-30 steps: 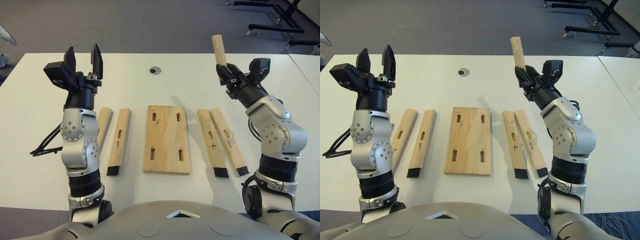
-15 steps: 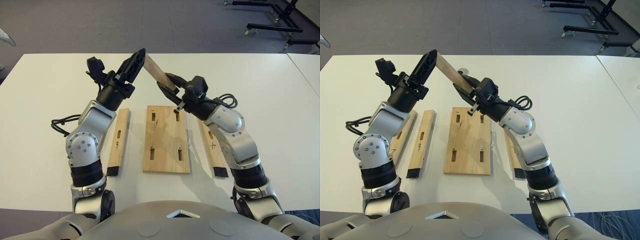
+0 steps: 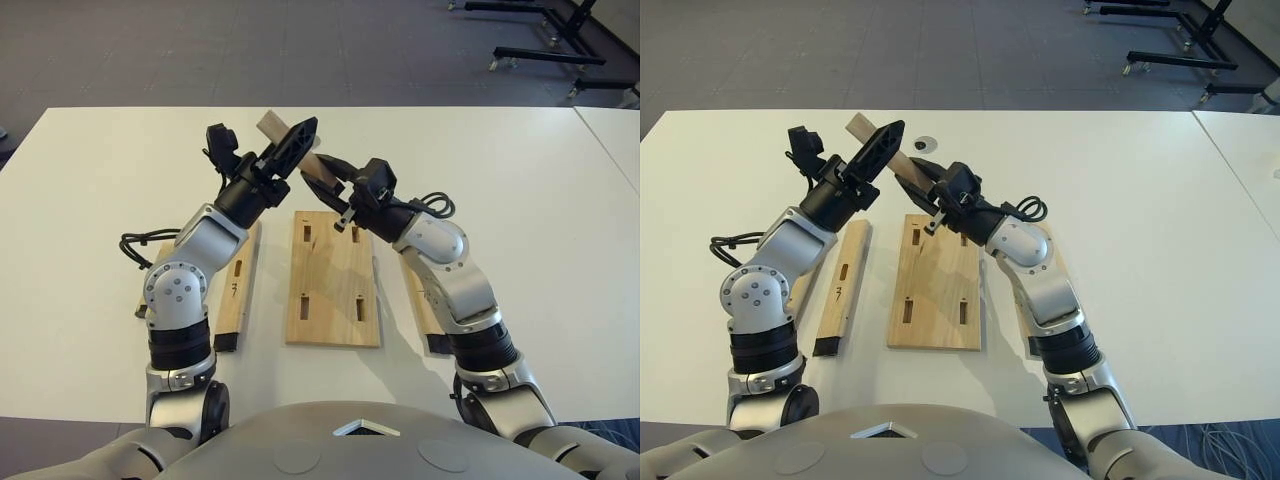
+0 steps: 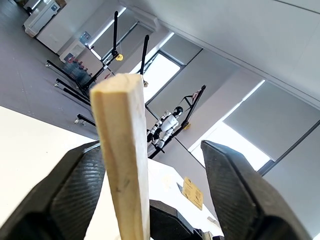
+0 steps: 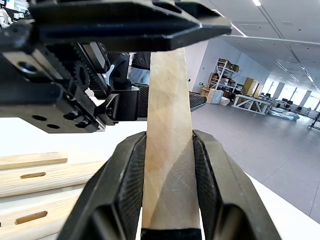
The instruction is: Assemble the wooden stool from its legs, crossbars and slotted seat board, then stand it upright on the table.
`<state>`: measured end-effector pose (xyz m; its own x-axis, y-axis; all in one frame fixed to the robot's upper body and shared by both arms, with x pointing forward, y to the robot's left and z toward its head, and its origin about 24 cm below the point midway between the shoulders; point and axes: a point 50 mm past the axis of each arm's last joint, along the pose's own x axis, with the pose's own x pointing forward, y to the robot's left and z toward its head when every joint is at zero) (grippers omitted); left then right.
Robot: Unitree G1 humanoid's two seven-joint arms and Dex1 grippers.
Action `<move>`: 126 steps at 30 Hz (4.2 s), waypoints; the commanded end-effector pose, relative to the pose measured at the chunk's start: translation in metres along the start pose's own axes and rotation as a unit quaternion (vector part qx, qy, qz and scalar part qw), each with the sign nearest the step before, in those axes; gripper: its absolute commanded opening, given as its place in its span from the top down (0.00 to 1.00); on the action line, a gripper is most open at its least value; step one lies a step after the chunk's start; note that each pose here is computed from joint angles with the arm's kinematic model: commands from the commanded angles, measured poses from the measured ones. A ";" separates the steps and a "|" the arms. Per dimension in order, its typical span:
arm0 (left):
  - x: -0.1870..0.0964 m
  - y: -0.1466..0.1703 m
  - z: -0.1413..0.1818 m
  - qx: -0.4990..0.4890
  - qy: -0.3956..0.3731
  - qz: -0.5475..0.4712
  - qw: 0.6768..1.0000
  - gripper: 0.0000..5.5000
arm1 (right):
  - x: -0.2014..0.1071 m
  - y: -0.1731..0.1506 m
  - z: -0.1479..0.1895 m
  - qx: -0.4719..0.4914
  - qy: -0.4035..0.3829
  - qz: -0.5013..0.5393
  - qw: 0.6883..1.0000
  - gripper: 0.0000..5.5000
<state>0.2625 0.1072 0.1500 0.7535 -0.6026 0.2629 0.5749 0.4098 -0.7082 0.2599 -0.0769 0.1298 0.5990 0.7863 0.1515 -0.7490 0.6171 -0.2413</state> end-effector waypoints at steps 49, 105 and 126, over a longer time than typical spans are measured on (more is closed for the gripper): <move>-0.041 0.019 0.027 0.113 -0.033 0.119 0.986 0.93 | -0.040 -0.075 0.013 0.052 0.026 -0.179 0.982 0.11; -0.157 0.057 -0.010 0.385 0.035 0.359 0.850 0.93 | -0.063 -0.063 -0.006 0.063 0.042 -0.338 0.938 0.11; -0.168 0.061 -0.014 0.390 0.044 0.309 0.866 0.93 | -0.055 -0.069 -0.001 0.080 0.020 -0.317 0.945 0.11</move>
<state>0.1698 0.2253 0.0624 0.9945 -0.1035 -0.0163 0.1031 0.9945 -0.0204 0.2767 -0.1648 0.1338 0.9540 0.2478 0.1687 -0.2545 0.9669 0.0191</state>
